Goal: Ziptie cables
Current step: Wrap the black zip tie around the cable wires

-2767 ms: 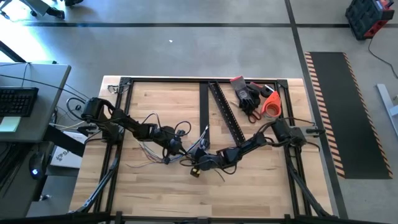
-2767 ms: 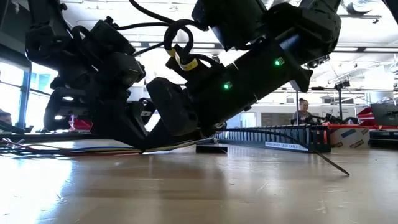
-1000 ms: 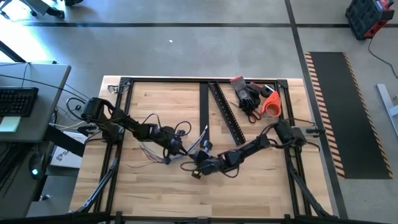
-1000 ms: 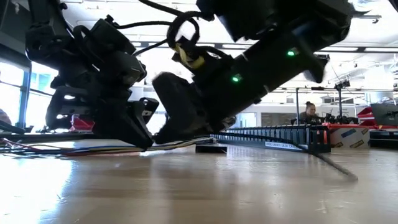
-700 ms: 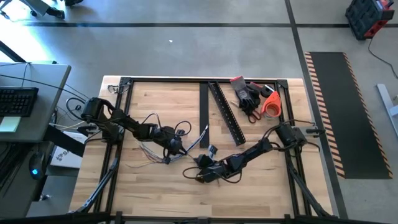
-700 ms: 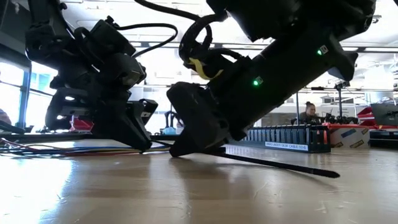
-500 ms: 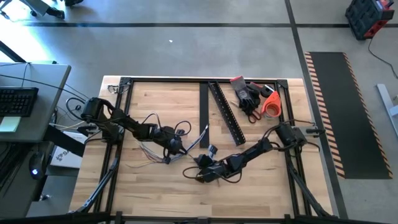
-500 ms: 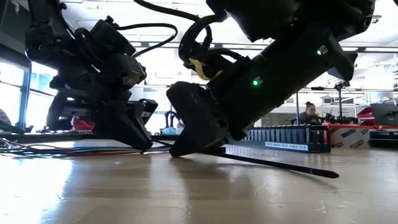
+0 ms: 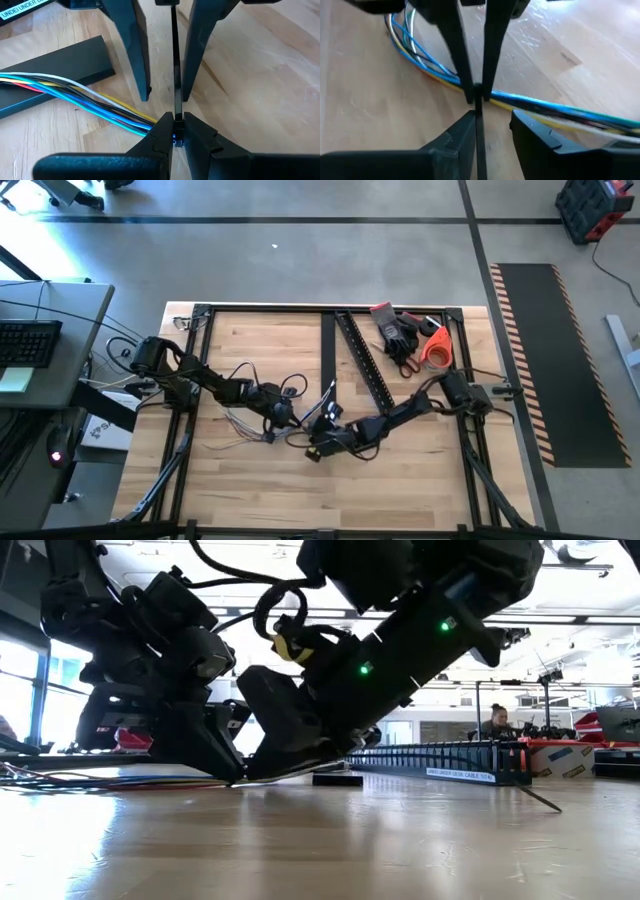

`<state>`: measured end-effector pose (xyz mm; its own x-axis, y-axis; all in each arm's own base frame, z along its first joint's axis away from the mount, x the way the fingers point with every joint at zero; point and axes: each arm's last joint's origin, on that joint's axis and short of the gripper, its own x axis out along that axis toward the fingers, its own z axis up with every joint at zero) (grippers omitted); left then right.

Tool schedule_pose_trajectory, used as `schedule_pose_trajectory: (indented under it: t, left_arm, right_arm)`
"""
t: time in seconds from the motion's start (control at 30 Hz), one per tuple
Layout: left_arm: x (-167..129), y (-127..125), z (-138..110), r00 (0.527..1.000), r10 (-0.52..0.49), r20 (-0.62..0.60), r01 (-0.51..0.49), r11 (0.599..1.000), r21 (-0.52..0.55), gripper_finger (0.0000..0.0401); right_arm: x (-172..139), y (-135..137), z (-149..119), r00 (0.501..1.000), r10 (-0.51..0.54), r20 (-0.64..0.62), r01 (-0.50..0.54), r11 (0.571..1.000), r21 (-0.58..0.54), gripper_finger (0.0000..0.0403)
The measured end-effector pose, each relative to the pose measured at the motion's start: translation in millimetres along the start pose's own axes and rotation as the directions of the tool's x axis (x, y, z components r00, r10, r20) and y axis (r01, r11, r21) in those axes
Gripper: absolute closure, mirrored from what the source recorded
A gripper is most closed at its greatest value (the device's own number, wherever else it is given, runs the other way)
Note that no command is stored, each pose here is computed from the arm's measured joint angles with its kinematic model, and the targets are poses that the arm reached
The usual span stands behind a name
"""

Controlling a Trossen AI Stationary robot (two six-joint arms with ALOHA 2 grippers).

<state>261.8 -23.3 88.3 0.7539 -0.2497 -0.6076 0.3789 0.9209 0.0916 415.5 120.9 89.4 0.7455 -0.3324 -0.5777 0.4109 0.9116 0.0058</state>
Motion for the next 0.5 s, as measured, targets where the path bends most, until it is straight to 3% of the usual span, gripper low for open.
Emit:
schedule_pose_trajectory:
  t: [0.2, 0.37, 0.5]
  left_arm:
    - [0.1, -0.3, 0.5, 1.000, 0.001, 0.004, -0.001, 1.000, 0.002, 0.0384]
    - [0.2, -0.3, 0.8, 1.000, 0.004, 0.008, -0.004, 1.000, -0.001, 0.0381]
    - [0.0, -0.2, 1.3, 1.000, 0.006, 0.012, -0.006, 1.000, -0.001, 0.0358]
  right_arm:
    - [1.3, 0.5, 4.8, 0.999, 0.030, 0.029, -0.029, 0.999, -0.023, 0.0331]
    - [1.3, 1.3, 5.1, 0.998, 0.050, 0.025, -0.049, 0.998, -0.041, 0.0388]
    - [1.3, 0.6, 3.9, 0.999, 0.044, 0.013, -0.044, 0.998, -0.047, 0.0395]
